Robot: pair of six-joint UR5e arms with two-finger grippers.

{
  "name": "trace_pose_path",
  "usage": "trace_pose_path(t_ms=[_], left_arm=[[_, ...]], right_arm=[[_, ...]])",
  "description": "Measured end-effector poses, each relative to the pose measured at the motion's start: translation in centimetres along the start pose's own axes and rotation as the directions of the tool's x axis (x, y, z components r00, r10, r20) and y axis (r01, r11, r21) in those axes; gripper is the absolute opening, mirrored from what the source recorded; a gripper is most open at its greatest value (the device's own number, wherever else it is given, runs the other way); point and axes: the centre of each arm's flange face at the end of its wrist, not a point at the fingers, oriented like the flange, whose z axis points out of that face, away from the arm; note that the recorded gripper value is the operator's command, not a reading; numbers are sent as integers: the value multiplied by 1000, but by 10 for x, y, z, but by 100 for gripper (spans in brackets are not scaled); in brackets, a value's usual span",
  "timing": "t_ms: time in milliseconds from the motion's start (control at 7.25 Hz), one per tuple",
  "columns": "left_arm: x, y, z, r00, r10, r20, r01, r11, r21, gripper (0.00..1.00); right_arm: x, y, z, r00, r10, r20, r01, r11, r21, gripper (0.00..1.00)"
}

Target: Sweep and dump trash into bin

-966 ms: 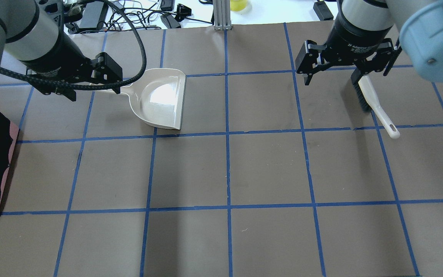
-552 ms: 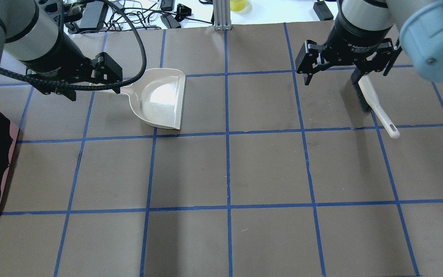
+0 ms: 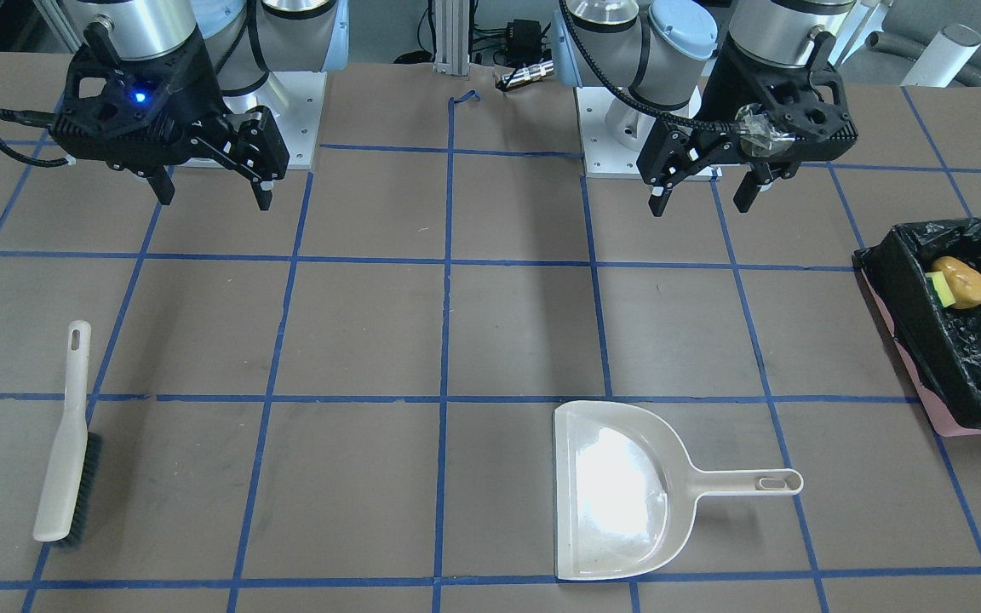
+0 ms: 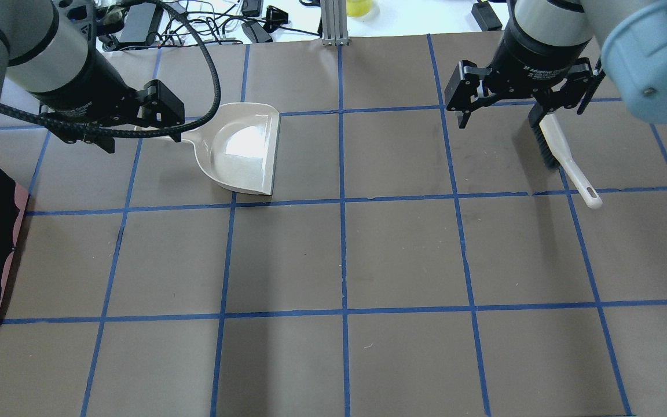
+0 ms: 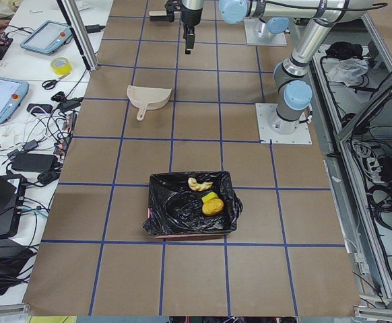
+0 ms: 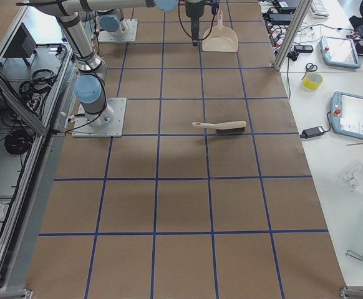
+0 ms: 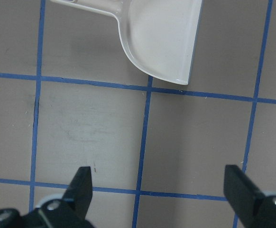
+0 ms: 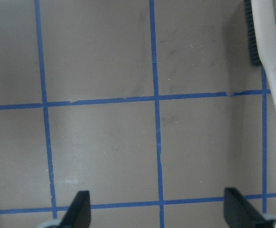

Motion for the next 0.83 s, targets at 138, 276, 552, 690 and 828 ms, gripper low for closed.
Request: trace_pose_path(t_ms=[138, 276, 552, 690, 828], left_arm=[[0, 0, 1, 1000, 0, -1, 0, 1000, 5, 100], [0, 0, 1, 1000, 0, -2, 0, 1000, 9, 100], [0, 0, 1, 1000, 0, -2, 0, 1000, 10, 100], [0, 0, 2, 1000, 0, -1, 0, 1000, 8, 100], [0, 0, 2, 1000, 0, -1, 0, 1000, 8, 100]], right_arm=[[0, 0, 0, 1000, 0, 0, 0, 1000, 0, 100], [0, 0, 0, 1000, 0, 0, 0, 1000, 0, 100], [0, 0, 0, 1000, 0, 0, 0, 1000, 1, 100], [0, 0, 0, 1000, 0, 0, 0, 1000, 1, 100], [0, 0, 0, 1000, 0, 0, 0, 1000, 0, 100]])
